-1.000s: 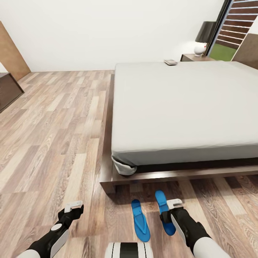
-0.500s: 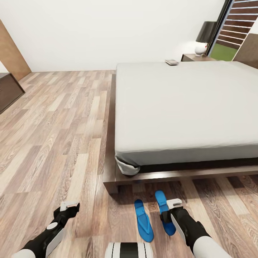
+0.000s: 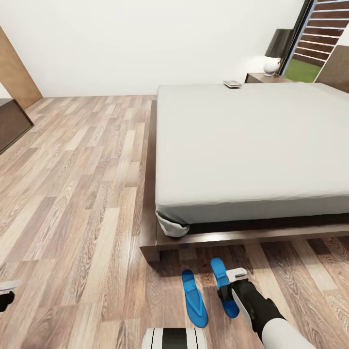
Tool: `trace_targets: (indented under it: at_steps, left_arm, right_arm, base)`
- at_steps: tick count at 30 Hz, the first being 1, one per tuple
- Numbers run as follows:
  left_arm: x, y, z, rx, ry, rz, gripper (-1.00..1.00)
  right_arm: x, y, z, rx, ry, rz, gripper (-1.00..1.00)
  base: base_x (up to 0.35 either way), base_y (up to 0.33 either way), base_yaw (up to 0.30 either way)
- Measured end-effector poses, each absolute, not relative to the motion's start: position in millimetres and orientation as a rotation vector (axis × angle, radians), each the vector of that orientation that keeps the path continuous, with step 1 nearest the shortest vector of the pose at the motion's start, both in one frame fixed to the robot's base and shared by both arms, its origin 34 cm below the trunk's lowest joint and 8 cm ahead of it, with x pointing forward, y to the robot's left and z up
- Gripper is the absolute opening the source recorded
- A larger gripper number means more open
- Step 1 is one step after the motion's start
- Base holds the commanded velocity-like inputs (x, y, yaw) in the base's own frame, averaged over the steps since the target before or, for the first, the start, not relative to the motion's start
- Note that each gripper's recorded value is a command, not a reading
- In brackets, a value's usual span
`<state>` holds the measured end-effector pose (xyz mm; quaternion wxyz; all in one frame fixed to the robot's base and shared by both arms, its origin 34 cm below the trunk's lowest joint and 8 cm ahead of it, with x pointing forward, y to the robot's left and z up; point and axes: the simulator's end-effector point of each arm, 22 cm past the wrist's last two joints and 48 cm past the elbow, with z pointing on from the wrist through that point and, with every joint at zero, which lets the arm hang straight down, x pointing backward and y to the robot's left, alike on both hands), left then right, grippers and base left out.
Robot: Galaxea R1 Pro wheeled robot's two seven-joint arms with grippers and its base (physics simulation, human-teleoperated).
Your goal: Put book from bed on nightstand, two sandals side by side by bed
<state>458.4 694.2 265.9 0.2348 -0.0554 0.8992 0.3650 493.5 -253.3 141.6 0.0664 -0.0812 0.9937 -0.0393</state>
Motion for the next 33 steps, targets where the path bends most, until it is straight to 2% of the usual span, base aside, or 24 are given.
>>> trace_targets:
  at_steps: [5, 9, 24, 33]
  left_arm:
    - [415, 750, 296, -0.164, 2.447, 1.203, 1.00]
    - [405, 766, 310, -0.163, 2.400, 1.274, 1.00]
    - [391, 772, 298, -0.125, 2.424, 1.334, 1.00]
    - [387, 772, 291, -0.109, 2.439, 1.344, 1.00]
  right_arm:
    - [493, -251, 142, -0.292, 2.992, -0.137, -1.00]
    - [494, -248, 142, -0.303, 2.991, -0.135, -1.00]
    - [473, -245, 117, -0.316, 3.045, -0.126, -1.00]
    - [498, -233, 117, -0.310, 3.024, -0.104, -1.00]
  base:
    - [0.000, 0.000, 0.000]
    - [0.000, 0.000, 0.000]
    - [0.000, 0.000, 0.000]
    - [0.000, 0.000, 0.000]
